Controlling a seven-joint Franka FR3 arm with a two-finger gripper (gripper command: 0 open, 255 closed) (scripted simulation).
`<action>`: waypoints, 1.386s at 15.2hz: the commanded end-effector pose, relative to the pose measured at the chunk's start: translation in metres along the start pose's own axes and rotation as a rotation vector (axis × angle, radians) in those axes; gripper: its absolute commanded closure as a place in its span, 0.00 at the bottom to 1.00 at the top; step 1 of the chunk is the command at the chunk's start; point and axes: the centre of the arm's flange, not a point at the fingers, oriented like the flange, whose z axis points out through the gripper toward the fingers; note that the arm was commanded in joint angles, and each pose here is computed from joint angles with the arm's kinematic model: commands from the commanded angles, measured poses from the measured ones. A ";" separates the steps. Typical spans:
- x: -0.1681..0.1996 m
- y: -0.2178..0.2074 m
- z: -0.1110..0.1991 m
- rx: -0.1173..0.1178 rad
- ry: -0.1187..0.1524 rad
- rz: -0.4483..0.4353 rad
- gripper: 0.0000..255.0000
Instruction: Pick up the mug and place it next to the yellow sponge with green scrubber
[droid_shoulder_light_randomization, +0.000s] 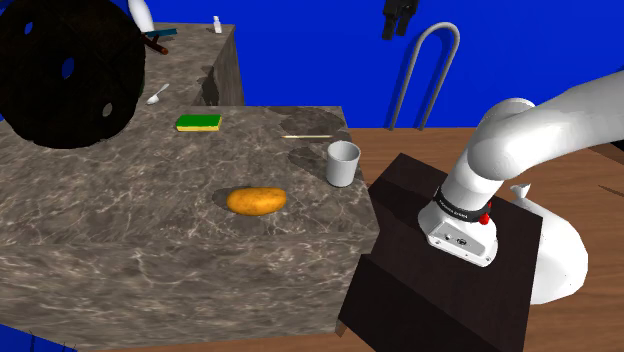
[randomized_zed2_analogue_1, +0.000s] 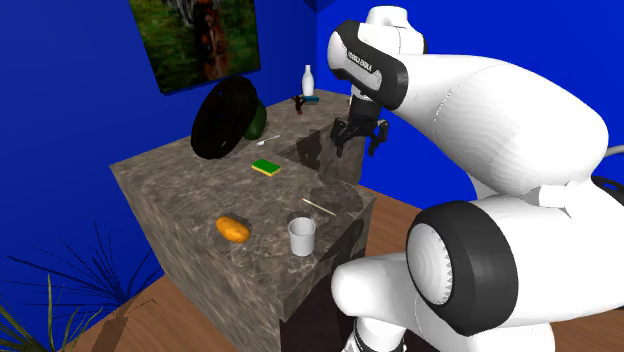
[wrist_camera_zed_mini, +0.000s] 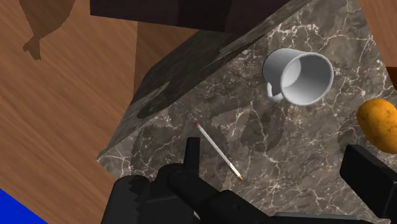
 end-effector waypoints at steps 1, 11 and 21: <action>0.000 0.000 0.000 0.000 0.000 0.000 0.00; 0.006 -0.089 0.107 -0.076 -0.015 -0.048 0.00; 0.007 -0.170 0.221 -0.152 -0.031 -0.096 0.00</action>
